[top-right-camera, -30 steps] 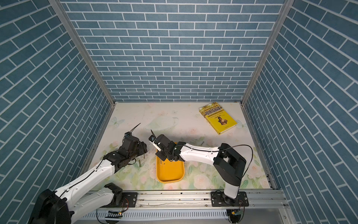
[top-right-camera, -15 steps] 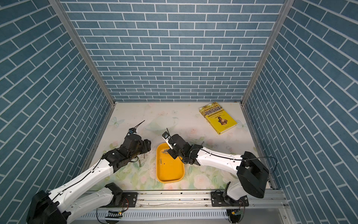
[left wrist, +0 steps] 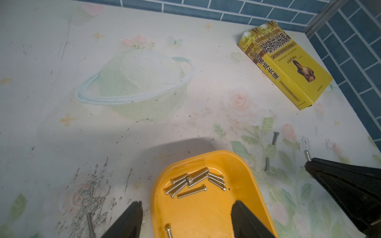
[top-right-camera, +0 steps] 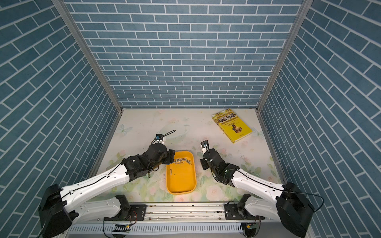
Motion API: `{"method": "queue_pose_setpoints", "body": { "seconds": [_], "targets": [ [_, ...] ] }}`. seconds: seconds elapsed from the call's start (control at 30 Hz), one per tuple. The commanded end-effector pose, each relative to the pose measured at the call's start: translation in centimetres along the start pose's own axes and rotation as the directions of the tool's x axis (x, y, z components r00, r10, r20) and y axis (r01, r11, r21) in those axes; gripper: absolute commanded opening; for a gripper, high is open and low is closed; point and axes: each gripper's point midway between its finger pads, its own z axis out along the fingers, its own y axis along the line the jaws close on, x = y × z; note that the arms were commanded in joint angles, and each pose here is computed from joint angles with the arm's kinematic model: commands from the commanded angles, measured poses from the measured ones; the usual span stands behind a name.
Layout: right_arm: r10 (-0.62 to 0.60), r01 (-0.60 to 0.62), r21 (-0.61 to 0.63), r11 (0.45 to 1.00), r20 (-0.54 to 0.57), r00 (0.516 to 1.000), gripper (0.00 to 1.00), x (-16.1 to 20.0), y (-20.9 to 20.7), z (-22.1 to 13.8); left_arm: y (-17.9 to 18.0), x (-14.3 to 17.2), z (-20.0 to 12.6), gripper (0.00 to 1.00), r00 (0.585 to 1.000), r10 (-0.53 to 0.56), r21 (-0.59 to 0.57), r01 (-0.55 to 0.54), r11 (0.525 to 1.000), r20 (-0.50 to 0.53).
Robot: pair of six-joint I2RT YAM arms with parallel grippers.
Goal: Take out the screws from the storage box
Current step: Place the screw at the center of the board.
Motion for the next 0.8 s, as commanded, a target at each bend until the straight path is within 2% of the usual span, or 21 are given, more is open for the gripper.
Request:
{"method": "queue_pose_setpoints", "body": {
  "seconds": [0.0,0.17,0.4,0.77],
  "targets": [
    [0.096,-0.098,0.052,0.994,0.040,0.995,0.00,0.3,-1.4,-0.1,-1.1,-0.5,0.1,0.72,0.998,0.062,-0.011,-0.062,0.998,0.008],
    [0.142,-0.144,0.144,0.979,0.024,0.990,0.00,2.0,-3.4,0.3,-2.7,-0.2,1.0,0.72,0.993,0.118,-0.009,-0.118,0.993,-0.016],
    [0.228,-0.229,0.141,0.963,0.025,0.973,0.00,2.5,-3.8,0.9,-3.8,0.5,2.2,0.71,0.989,0.136,-0.004,-0.136,0.991,-0.049],
    [0.293,-0.286,0.137,0.949,-0.037,0.955,0.00,4.7,-4.2,3.2,-4.4,2.2,3.0,0.70,0.981,0.158,0.000,-0.159,0.987,-0.109]
  ]
}}
